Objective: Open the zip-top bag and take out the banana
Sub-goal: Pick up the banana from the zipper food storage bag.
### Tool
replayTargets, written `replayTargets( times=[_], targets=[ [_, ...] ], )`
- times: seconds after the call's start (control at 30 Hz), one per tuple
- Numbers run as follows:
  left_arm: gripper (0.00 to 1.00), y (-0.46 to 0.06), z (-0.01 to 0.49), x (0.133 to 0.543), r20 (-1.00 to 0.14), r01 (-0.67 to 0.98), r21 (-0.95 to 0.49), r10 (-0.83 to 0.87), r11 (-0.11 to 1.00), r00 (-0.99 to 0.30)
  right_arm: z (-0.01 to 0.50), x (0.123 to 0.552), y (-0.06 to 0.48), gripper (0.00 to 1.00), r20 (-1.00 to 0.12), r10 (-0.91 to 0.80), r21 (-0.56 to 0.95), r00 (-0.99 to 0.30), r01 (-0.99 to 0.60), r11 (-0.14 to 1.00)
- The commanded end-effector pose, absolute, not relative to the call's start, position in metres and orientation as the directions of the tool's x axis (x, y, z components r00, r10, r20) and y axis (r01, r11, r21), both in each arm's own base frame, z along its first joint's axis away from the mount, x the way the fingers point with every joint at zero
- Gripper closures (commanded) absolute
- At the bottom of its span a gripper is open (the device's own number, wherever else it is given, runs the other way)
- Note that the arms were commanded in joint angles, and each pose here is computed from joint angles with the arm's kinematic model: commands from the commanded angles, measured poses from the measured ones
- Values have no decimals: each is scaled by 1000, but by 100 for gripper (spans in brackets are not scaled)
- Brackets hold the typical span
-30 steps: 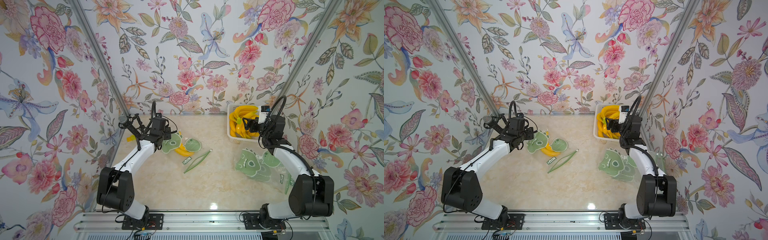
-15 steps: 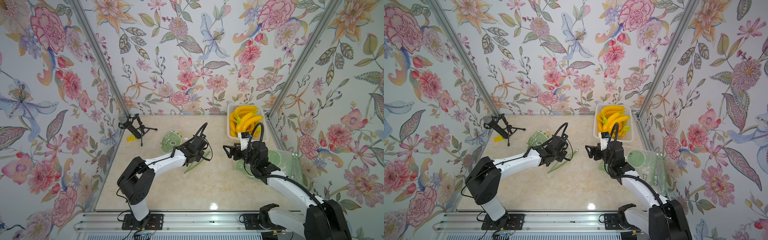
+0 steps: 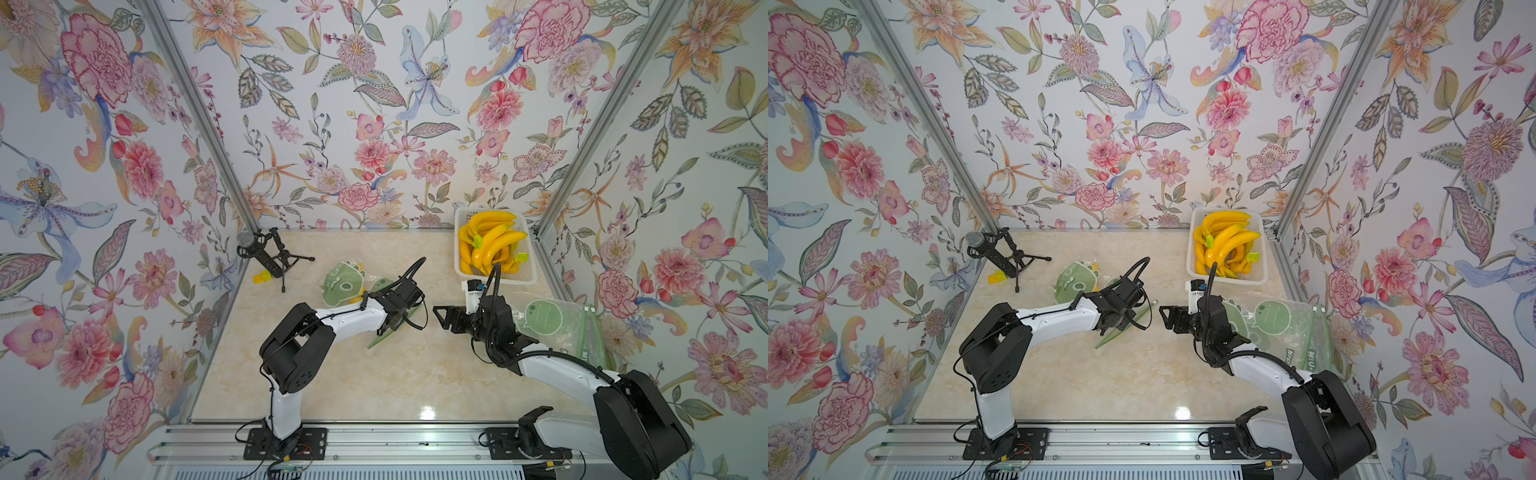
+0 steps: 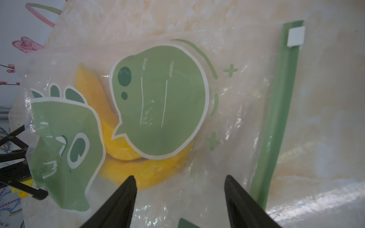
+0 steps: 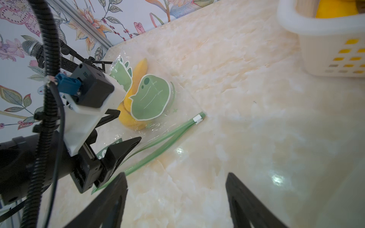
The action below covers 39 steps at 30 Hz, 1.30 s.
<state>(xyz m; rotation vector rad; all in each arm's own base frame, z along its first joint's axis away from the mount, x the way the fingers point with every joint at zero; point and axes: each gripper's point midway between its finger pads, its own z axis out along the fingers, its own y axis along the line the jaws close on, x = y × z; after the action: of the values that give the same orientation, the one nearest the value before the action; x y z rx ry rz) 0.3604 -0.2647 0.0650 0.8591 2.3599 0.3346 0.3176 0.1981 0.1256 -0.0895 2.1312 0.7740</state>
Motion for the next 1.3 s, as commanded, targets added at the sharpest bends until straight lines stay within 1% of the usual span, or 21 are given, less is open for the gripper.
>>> replayTargets(
  times=[0.0, 0.07, 0.2, 0.3, 0.37, 0.47, 0.57, 0.63, 0.73, 0.83, 0.93, 1.0, 1.1, 1.27],
  targets=[
    [23, -273, 91, 349, -505, 526, 378, 646, 762, -572, 128, 321, 198, 22, -743, 230, 506, -628, -303, 808],
    [23, -279, 99, 344, -521, 537, 387, 659, 749, -543, 126, 322, 197, 22, -744, 226, 502, -629, -302, 811],
    [22, -285, 81, 336, -442, 582, 441, 730, 683, -521, 124, 321, 195, 22, -741, 230, 499, -631, -287, 818],
    [21, -281, 69, 336, -415, 575, 458, 735, 678, -536, 123, 320, 193, 22, -738, 237, 501, -632, -278, 820],
    [23, -276, 64, 338, -393, 559, 483, 737, 674, -550, 123, 319, 193, 22, -737, 235, 501, -634, -277, 820],
    [33, -273, 57, 342, -373, 544, 503, 736, 672, -565, 121, 317, 193, 22, -730, 236, 503, -641, -271, 821],
    [50, -273, 55, 345, -384, 531, 497, 722, 687, -575, 118, 316, 193, 22, -719, 247, 514, -650, -257, 819],
    [63, -272, 55, 347, -392, 522, 488, 710, 700, -585, 116, 315, 194, 22, -708, 259, 525, -658, -244, 815],
    [82, -277, 60, 350, -437, 509, 458, 683, 729, -585, 111, 311, 195, 23, -685, 290, 554, -669, -219, 803],
    [94, -287, 72, 351, -509, 503, 390, 636, 771, -580, 110, 309, 202, 25, -652, 339, 609, -678, -202, 767],
    [100, -300, 86, 351, -587, 495, 307, 571, 813, -574, 112, 306, 215, 27, -614, 376, 670, -694, -206, 714],
    [100, -309, 99, 351, -640, 492, 237, 516, 838, -570, 114, 305, 227, 30, -584, 396, 712, -708, -214, 669],
    [100, -322, 112, 349, -688, 498, 146, 449, 855, -570, 116, 304, 247, 35, -554, 404, 757, -728, -239, 608],
    [100, -340, 121, 344, -725, 519, 27, 374, 855, -578, 111, 310, 267, 42, -488, 434, 818, -757, -224, 530]
  ],
)
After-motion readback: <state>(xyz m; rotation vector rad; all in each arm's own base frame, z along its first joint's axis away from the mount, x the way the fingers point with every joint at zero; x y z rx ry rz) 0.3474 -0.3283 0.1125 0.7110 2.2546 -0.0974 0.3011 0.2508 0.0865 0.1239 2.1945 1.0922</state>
